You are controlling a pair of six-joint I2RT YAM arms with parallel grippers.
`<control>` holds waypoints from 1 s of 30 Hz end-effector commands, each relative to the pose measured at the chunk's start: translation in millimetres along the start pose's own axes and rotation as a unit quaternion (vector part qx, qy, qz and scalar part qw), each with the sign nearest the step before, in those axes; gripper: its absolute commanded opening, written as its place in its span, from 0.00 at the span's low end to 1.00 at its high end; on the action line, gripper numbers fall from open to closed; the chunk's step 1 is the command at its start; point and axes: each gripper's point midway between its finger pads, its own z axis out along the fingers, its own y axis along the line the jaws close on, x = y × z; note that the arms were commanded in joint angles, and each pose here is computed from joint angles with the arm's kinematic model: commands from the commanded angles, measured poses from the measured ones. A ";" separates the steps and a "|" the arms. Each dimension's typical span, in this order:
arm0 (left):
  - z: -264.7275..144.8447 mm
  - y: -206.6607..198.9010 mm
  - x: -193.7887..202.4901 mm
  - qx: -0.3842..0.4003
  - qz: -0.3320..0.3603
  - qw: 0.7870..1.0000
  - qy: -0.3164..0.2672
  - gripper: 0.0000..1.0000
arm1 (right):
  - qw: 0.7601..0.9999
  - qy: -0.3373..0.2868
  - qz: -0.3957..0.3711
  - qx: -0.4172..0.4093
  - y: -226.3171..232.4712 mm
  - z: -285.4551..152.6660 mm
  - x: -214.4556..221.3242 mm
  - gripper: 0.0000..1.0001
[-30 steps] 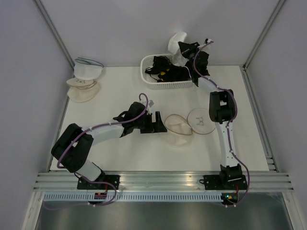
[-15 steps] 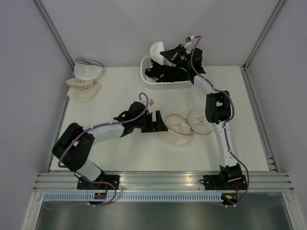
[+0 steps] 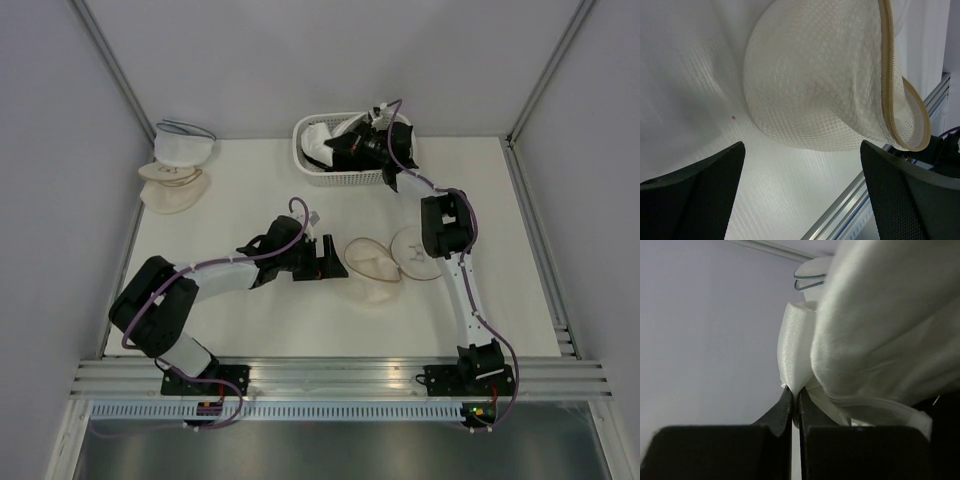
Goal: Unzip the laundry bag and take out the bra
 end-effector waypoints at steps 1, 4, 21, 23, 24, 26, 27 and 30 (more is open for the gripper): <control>-0.7 -4.9 -4.4 0.017 -0.007 1.000 -0.011 0.99 | 0.998 0.006 -0.007 -0.061 46.8 -4.1 -0.4 0.00; -1.3 -4.6 -2.6 0.018 -0.010 1.000 -0.010 0.99 | 0.999 -0.043 -0.027 0.001 31.2 -12.6 -14.5 0.00; -4.0 -9.0 -6.8 0.024 -0.008 0.999 -0.019 1.00 | 0.944 -0.118 -0.254 0.174 92.6 -57.9 -80.5 0.66; -4.9 -10.6 -8.2 0.026 -0.007 0.999 -0.021 0.99 | 0.908 -0.141 -0.298 0.258 81.9 -76.5 -87.7 0.67; -5.5 -11.4 -8.8 0.026 -0.007 0.999 -0.023 1.00 | 0.895 -0.152 -0.309 0.283 99.7 -89.4 -88.5 0.67; -6.8 -13.6 -11.1 0.029 -0.004 0.999 -0.026 1.00 | 0.868 -0.165 -0.313 0.348 85.6 -112.1 -79.8 0.68; -7.2 -14.6 -11.8 0.030 -0.003 0.999 -0.027 1.00 | 0.858 -0.189 -0.324 0.352 114.0 -126.3 -81.2 0.68; -12.2 -21.5 -18.1 0.037 0.009 0.999 -0.037 1.00 | 0.812 -0.226 -0.326 0.428 117.1 -177.2 -63.8 0.68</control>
